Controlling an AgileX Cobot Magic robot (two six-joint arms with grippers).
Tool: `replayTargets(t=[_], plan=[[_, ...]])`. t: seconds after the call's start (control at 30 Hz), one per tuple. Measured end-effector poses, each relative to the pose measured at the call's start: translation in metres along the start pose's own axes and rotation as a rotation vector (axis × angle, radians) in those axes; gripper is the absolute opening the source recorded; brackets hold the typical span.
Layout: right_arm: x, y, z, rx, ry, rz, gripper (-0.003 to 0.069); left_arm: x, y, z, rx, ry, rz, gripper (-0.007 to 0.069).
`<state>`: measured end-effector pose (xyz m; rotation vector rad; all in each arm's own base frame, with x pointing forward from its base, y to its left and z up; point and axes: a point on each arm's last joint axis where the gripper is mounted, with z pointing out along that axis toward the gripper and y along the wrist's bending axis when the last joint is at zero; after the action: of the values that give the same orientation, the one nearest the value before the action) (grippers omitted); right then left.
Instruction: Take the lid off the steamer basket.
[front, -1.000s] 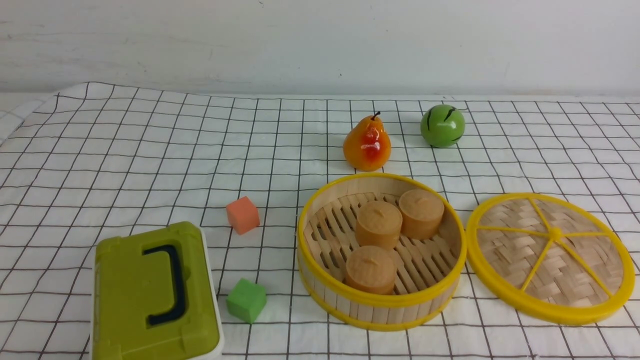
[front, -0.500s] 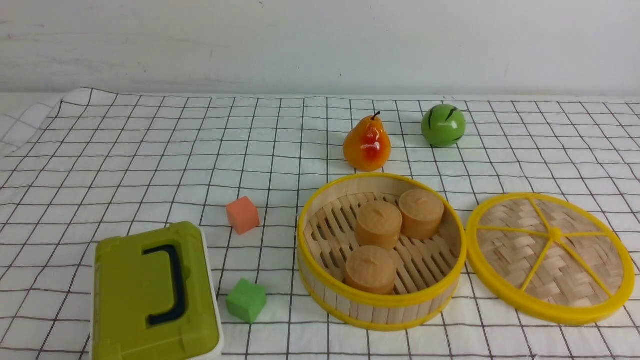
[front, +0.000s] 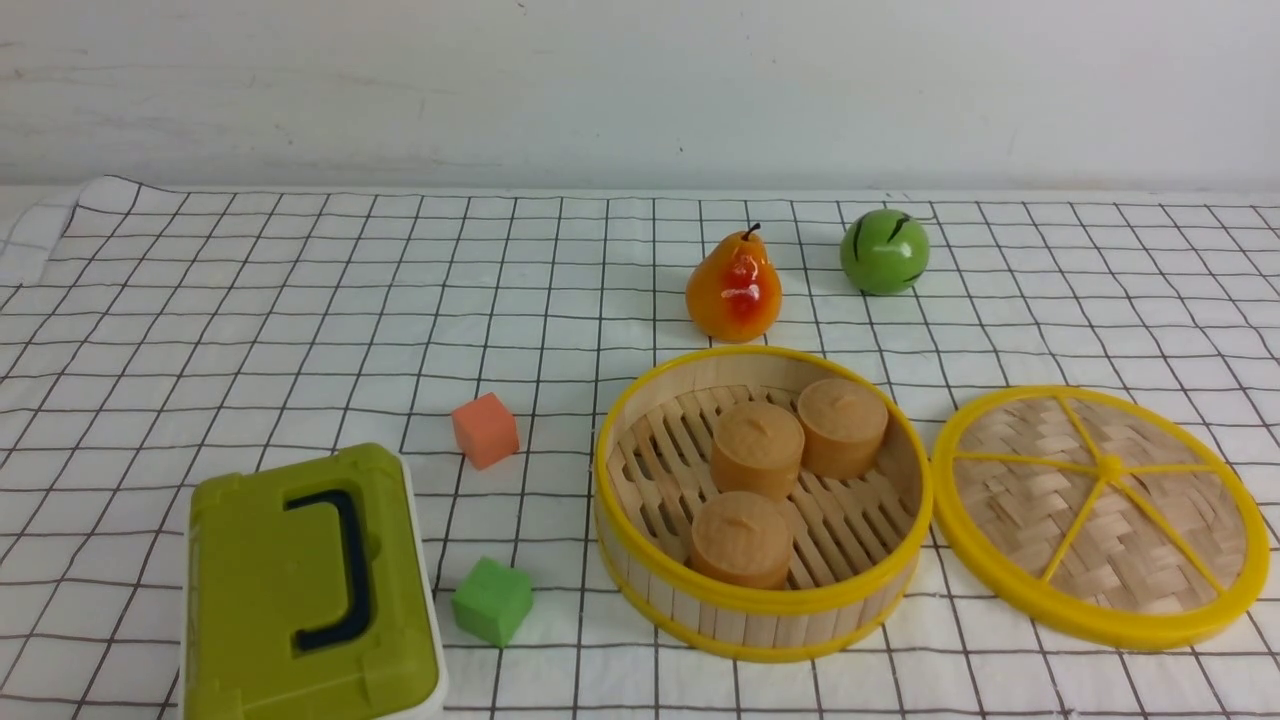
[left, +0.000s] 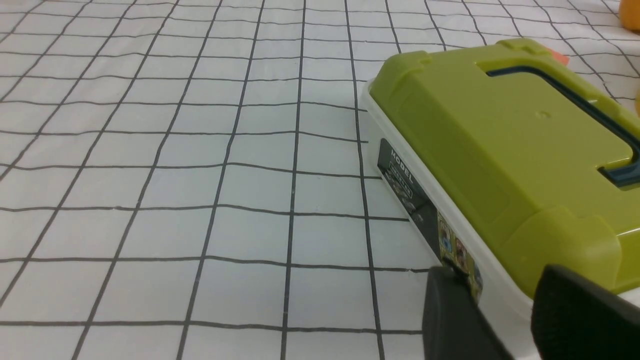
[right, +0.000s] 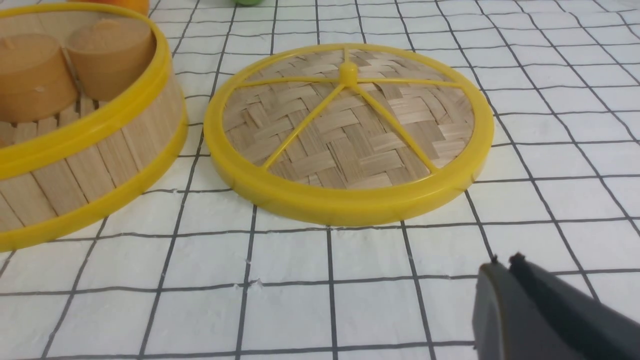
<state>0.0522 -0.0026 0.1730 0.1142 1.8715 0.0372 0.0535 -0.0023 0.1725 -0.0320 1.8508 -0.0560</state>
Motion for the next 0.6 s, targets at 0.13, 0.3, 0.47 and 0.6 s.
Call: replayTargets(t=[0.13,0.3,0.47,0.6], plan=[[0.0,0.0,0.0,0.0,0.0,0.0,0.0022,0.0,0.0,0.0,0.0,0.0,0.0,0.0239],[0.0,0.0,0.0,0.0,0.0,0.0,0.0023,0.0,0.0,0.0,0.0,0.0,0.0,0.0239],[0.0,0.0001,0.0,-0.001,0.0,0.002,0.0029,0.0,0.0,0.0,0.0,0.0,0.0,0.0239],[0.0,0.0001,0.0,-0.001,0.0,0.002,0.0031,0.0,0.0,0.0,0.0,0.0,0.0,0.0239]])
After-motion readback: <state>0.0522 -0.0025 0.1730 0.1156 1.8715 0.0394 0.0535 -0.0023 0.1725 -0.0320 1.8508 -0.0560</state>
